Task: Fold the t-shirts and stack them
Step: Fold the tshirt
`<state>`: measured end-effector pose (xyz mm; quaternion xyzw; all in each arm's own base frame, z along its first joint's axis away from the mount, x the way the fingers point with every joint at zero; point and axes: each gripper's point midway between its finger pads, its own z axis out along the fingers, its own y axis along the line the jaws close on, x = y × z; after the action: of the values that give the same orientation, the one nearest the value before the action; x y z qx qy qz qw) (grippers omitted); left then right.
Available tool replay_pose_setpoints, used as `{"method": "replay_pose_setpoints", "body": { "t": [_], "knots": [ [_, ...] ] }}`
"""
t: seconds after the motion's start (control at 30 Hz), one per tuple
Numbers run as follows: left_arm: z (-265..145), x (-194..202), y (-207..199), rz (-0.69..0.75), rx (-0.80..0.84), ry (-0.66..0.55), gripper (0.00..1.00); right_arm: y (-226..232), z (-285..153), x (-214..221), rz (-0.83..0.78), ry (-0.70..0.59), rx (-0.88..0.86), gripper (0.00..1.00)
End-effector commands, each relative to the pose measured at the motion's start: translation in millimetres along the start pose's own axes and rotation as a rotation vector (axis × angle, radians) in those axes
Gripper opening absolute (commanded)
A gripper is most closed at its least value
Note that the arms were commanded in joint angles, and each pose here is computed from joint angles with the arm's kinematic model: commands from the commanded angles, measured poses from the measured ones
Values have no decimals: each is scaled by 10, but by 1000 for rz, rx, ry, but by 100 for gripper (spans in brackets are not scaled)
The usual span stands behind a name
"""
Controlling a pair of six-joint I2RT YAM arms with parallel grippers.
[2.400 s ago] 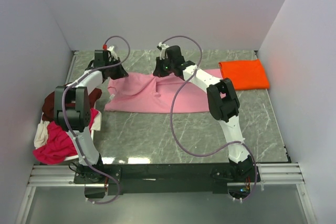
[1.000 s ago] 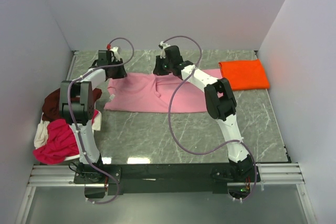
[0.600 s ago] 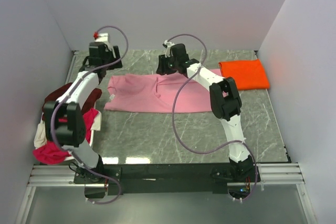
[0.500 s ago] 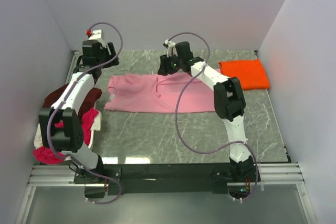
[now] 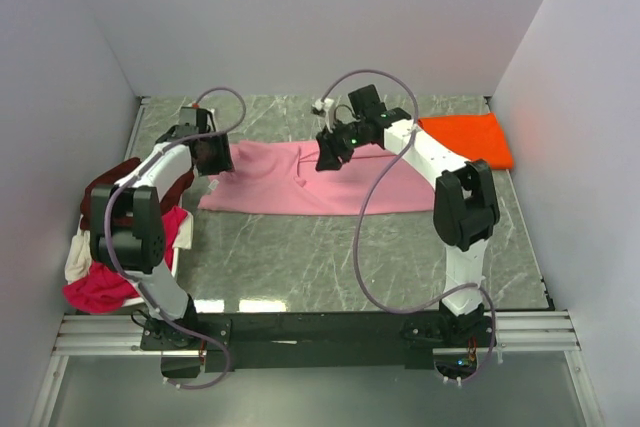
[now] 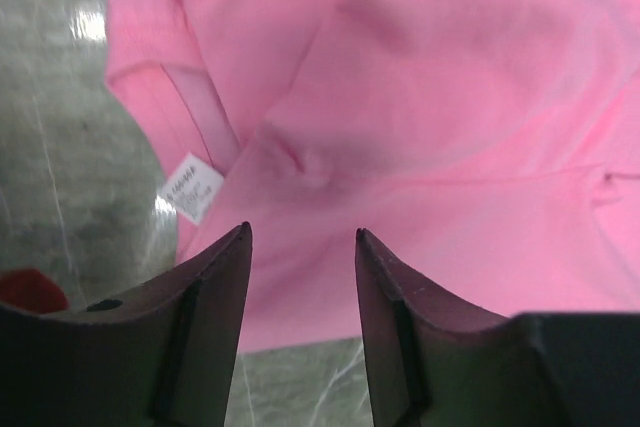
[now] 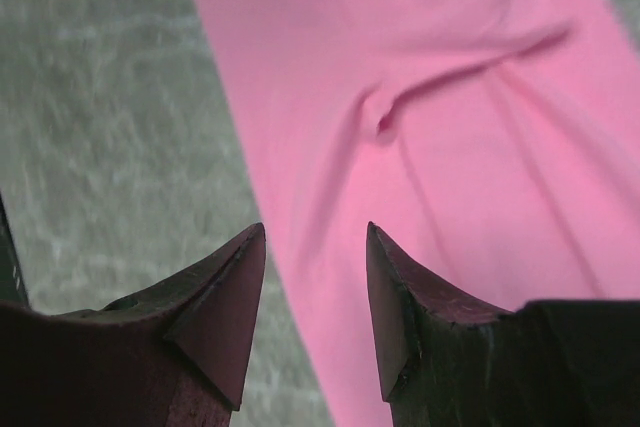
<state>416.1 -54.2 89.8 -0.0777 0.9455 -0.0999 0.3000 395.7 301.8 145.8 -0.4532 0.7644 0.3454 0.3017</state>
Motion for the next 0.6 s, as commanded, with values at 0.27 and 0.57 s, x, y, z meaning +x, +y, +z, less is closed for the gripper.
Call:
{"method": "replay_pose_setpoints", "body": {
  "t": [0.27,0.57],
  "knots": [
    [-536,309,-33,-32,-120,-53,51,61,-1041,1278,17,271,72,52],
    [-553,657,215,-500,-230,-192,53,-169,-1329,1757,59,297,208,52]
  ]
}}
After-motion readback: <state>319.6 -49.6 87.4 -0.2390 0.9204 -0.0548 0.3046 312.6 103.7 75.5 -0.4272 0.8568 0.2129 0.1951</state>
